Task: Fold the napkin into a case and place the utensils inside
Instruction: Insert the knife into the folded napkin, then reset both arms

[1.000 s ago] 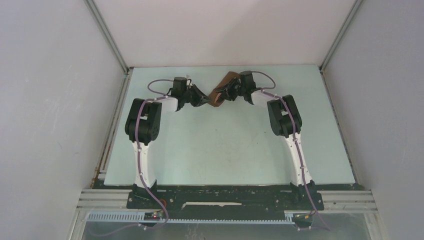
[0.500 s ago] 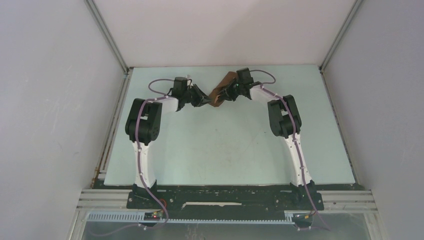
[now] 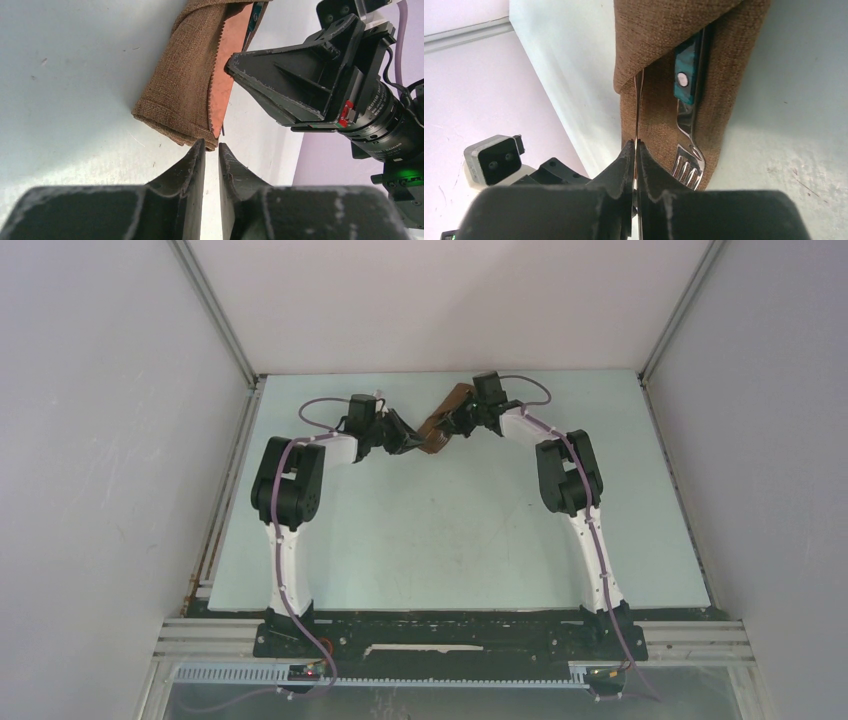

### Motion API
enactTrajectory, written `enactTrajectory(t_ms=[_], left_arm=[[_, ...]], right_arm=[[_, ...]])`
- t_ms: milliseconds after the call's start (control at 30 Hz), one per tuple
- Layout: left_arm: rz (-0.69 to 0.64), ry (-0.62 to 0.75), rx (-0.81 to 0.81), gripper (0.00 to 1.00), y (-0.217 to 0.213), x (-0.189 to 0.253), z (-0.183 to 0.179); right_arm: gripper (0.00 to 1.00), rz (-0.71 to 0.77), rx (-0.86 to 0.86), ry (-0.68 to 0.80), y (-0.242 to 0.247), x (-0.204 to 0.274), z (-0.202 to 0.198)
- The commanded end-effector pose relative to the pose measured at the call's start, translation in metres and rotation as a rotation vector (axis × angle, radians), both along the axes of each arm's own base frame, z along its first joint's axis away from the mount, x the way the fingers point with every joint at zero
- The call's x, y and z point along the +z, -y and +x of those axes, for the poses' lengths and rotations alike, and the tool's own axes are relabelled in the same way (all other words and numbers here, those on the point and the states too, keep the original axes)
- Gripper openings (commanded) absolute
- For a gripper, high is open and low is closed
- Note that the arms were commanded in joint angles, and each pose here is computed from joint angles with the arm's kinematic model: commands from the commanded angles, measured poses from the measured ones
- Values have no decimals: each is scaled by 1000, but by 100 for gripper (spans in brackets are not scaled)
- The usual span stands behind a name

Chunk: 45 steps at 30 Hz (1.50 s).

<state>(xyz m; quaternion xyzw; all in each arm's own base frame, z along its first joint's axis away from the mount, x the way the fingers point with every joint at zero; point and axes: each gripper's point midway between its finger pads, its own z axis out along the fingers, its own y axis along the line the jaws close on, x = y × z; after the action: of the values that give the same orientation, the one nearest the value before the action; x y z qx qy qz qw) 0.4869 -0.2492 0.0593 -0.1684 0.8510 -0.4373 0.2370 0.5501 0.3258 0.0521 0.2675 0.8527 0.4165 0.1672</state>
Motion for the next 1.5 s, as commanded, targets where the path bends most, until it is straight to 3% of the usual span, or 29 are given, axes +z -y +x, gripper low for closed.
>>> enactTrajectory(t_ms=[0, 133, 233, 467, 567, 733, 867, 1000, 1133, 1167, 1233, 1467], left_arm=[[-11, 103, -24, 21, 3, 37, 2], [-17, 107, -29, 23, 2, 43, -5], [-32, 118, -35, 26, 2, 52, -13], [-56, 192, -73, 28, -3, 99, -46], [-47, 261, -101, 29, -7, 131, -67], [81, 504, -161, 34, -23, 210, -119], [178, 734, -169, 38, -43, 274, -169], [200, 966, -88, 43, -68, 341, -216], [186, 1191, -18, 46, -88, 409, -262], [186, 1239, -1, 46, -93, 424, -273], [190, 1334, 43, 49, -105, 454, -296], [267, 1566, 216, 60, -151, 516, -364]], right_arm=[[11, 49, -6, 66, -2, 28, 19], [31, 16, 32, 79, -2, 38, 12], [38, -26, 46, 87, 1, 53, 2], [40, -86, 129, 137, 20, 97, -35], [43, -203, 175, 199, 45, 133, -62], [52, -437, 316, 395, 88, 206, -152], [56, -539, 370, 539, 120, 244, -237], [63, -568, 318, 772, 162, 312, -310], [80, -600, 191, 993, 211, 379, -371], [82, -614, 152, 1034, 224, 393, -384], [98, -651, 67, 1084, 249, 414, -404], [100, -711, -95, 1146, 290, 442, -431]])
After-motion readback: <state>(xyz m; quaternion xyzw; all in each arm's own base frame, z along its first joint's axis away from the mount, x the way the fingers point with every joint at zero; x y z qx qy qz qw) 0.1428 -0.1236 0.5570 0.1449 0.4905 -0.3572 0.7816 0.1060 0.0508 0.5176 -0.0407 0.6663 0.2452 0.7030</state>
